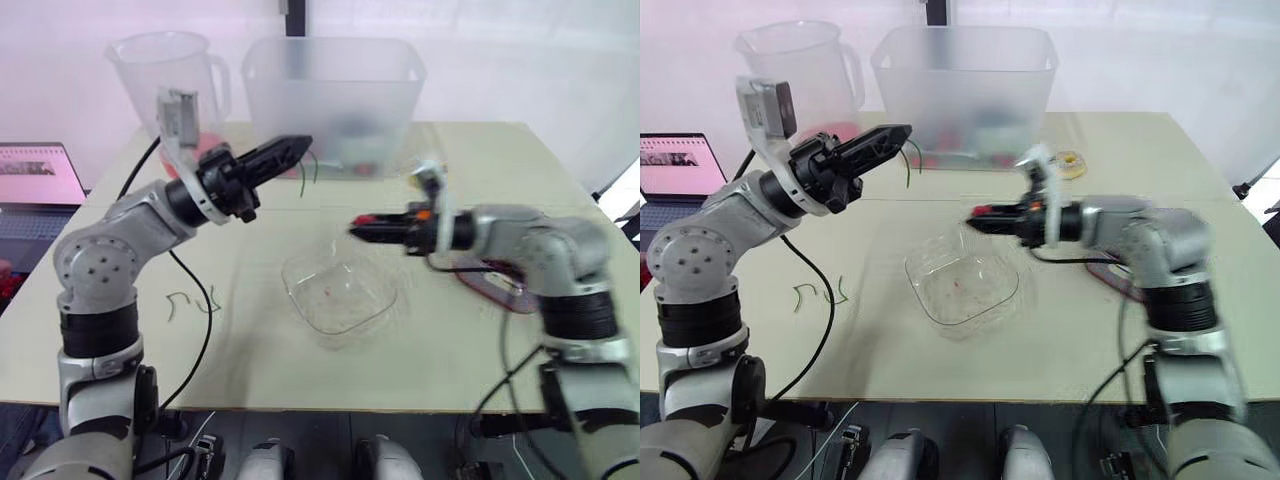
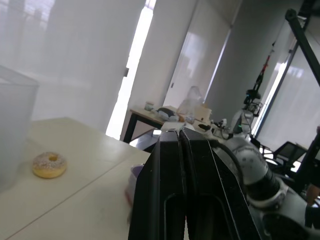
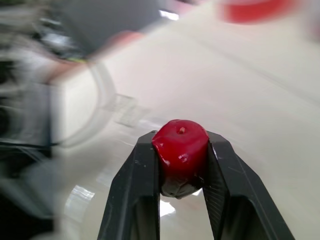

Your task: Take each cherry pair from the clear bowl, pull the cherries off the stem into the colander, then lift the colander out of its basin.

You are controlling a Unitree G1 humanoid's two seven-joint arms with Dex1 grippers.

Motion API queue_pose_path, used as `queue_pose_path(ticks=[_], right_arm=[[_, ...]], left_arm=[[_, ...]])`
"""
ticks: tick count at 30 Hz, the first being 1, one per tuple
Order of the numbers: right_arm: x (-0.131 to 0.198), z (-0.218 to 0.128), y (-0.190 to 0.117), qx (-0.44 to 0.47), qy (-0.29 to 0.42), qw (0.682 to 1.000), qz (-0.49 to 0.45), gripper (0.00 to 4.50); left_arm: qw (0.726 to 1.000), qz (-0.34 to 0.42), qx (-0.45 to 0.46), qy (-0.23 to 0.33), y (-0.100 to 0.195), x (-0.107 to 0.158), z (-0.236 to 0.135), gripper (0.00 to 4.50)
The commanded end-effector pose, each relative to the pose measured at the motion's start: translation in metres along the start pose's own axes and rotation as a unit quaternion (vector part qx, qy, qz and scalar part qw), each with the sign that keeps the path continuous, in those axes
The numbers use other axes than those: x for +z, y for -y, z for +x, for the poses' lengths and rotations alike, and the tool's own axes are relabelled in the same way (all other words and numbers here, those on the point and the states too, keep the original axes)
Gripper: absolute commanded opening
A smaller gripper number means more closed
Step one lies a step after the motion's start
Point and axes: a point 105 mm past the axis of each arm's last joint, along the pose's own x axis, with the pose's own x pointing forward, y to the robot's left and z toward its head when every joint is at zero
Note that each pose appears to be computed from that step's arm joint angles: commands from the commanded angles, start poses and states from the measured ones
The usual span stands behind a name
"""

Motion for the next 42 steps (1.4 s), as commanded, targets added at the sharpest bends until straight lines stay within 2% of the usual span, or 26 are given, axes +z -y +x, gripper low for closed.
queue_pose_path(ticks=[1,4,6,10,13,19,20,21,26,27,31,35,38,40,42], right_arm=[[0.019,-0.048,0.033,-0.082,0.002,0.995,-0.054,0.68],[-0.007,-0.091,0.077,-0.195,-0.071,0.975,-0.082,0.68],[-0.023,-0.109,0.094,-0.235,-0.101,0.962,-0.092,0.68],[-0.049,-0.122,0.104,-0.247,-0.15,0.953,-0.089,0.68],[-0.08,-0.132,0.117,-0.276,-0.228,0.926,-0.118,0.68],[-0.092,-0.127,0.118,-0.264,-0.248,0.925,-0.118,0.68],[-0.092,-0.128,0.119,-0.265,-0.25,0.924,-0.116,1.68],[-0.092,-0.13,0.118,-0.264,-0.254,0.923,-0.117,2.02],[-0.078,-0.135,0.115,-0.262,-0.259,0.921,-0.127,4.48],[-0.073,-0.136,0.114,-0.262,-0.259,0.92,-0.134,4.48],[-0.032,-0.119,0.096,-0.225,-0.225,0.933,-0.168,4.48],[0.025,-0.091,0.062,-0.152,-0.132,0.96,-0.193,4.48],[0.063,-0.062,0.012,-0.026,-0.031,0.981,-0.19,4.48],[0.08,-0.045,-0.028,0.079,0.022,0.98,-0.18,4.48],[0.087,-0.033,-0.058,0.162,0.047,0.97,-0.173,4.48]], left_arm=[[1.0,0.02,0.003,0.015,0.004,0.008,-0.006,0.0],[1.0,0.014,0.015,0.011,0.001,-0.001,-0.01,0.0],[1.0,0.01,0.016,0.006,0.002,-0.009,-0.011,0.0],[1.0,0.01,0.014,0.001,0.004,-0.015,-0.009,0.0],[1.0,0.009,0.014,-0.001,0.004,-0.017,-0.008,0.0],[1.0,0.012,0.014,-0.007,0.002,-0.019,-0.007,0.0],[1.0,0.013,0.014,-0.007,0.002,-0.019,-0.007,0.0],[1.0,0.013,0.014,-0.008,0.002,-0.019,-0.007,0.0],[1.0,0.017,0.016,-0.012,0.0,-0.018,-0.009,0.0],[1.0,0.017,0.017,-0.012,-0.001,-0.017,-0.01,0.0],[0.999,0.021,0.034,-0.015,-0.006,-0.016,-0.015,0.0],[0.997,0.031,0.068,-0.035,-0.013,-0.014,-0.028,0.0],[0.992,0.026,0.109,-0.051,-0.019,-0.013,-0.048,0.0],[0.984,0.019,0.153,-0.086,-0.024,-0.019,-0.072,0.0],[0.973,0.0,0.199,-0.115,-0.028,-0.027,-0.099,0.0]])
